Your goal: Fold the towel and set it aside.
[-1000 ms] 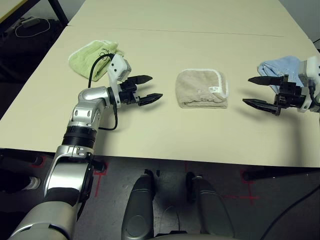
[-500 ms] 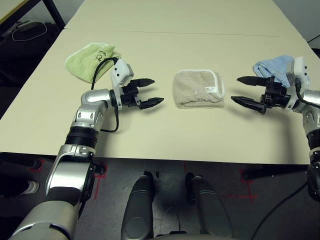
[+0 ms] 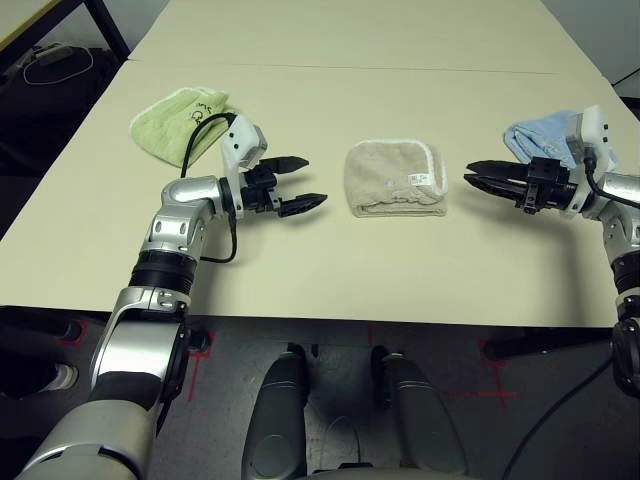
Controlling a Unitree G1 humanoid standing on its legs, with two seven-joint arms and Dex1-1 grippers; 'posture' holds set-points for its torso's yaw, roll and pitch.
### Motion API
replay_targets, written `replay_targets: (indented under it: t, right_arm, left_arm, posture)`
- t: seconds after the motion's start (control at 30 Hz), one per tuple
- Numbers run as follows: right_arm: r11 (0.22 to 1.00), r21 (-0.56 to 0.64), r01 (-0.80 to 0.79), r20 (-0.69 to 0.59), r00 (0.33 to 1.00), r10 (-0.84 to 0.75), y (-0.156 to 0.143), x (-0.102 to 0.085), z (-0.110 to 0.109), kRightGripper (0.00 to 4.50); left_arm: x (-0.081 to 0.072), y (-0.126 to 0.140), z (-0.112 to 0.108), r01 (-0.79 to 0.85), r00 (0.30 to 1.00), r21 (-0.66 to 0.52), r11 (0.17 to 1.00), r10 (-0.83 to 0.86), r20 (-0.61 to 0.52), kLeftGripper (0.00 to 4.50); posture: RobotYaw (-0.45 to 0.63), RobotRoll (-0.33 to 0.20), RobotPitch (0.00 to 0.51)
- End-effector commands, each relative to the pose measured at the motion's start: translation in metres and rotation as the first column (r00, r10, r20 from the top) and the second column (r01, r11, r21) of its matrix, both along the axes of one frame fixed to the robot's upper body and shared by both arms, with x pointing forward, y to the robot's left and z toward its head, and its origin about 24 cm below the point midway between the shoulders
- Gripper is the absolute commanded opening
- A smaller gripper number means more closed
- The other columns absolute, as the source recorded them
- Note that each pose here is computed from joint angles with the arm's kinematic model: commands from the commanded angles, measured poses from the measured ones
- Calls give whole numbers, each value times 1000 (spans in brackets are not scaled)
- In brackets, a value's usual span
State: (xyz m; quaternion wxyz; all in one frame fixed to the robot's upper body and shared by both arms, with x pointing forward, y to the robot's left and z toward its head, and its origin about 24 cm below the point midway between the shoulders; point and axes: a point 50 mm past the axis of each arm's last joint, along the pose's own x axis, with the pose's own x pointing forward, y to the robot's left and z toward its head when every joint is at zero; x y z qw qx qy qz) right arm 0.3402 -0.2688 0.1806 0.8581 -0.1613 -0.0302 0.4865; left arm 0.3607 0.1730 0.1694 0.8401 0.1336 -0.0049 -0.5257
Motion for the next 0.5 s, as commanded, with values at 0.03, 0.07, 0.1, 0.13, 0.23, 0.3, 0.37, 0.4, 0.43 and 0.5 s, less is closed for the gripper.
replay_targets:
  t: [0.03,0.07,0.1,0.13,0.23,0.3,0.37,0.4,0.43,0.5]
  right_arm:
    - [1000,-15,-5,-13,1000,4,-2,0,-1,29]
    - [1000,-15,-4,-14,1000,4,-2,0,-1,29]
    - [1000,-15,-4,-15,1000,4,-2,0,-1,29]
    - [1000,-14,-3,-15,1000,3,-2,0,-1,29]
    - [1000,-15,-2,-16,1000,1,-3,0,-1,29]
    - [1000,-16,-2,-17,1000,2,-3,0,-1,29]
    - [1000,-16,-4,-17,1000,4,-2,0,-1,29]
    - [1000,-16,-6,-17,1000,6,-2,0,-1,29]
    - [1000,-16,-9,-16,1000,9,-2,0,-1,29]
    - [1000,-19,-15,-17,1000,14,-2,0,0,29]
  left_arm:
    - [2,2,0,-15,999,11,1000,15,-29,4500]
    - [2,2,0,-23,999,9,1000,23,-40,4500]
    - [3,3,0,-30,999,11,999,31,-43,4500]
    - [3,2,1,-31,999,12,999,32,-43,4500]
    - [3,2,1,-38,998,11,999,38,-44,4500]
    - [3,1,1,-40,998,9,999,40,-43,4500]
    - [3,1,2,-37,999,2,999,37,-38,4500]
    - [3,1,2,-32,999,3,999,32,-30,4500]
    - [3,1,2,-26,999,5,1000,26,-20,4500]
    - [2,0,4,-4,1000,-1,1000,4,4,4500]
  posture:
    - [21,0,190]
    - [26,0,198]
    - [27,0,199]
    - [27,0,199]
    - [30,0,200]
    - [30,0,200]
    - [31,0,199]
    - [31,0,198]
    - [31,0,198]
    - [29,0,199]
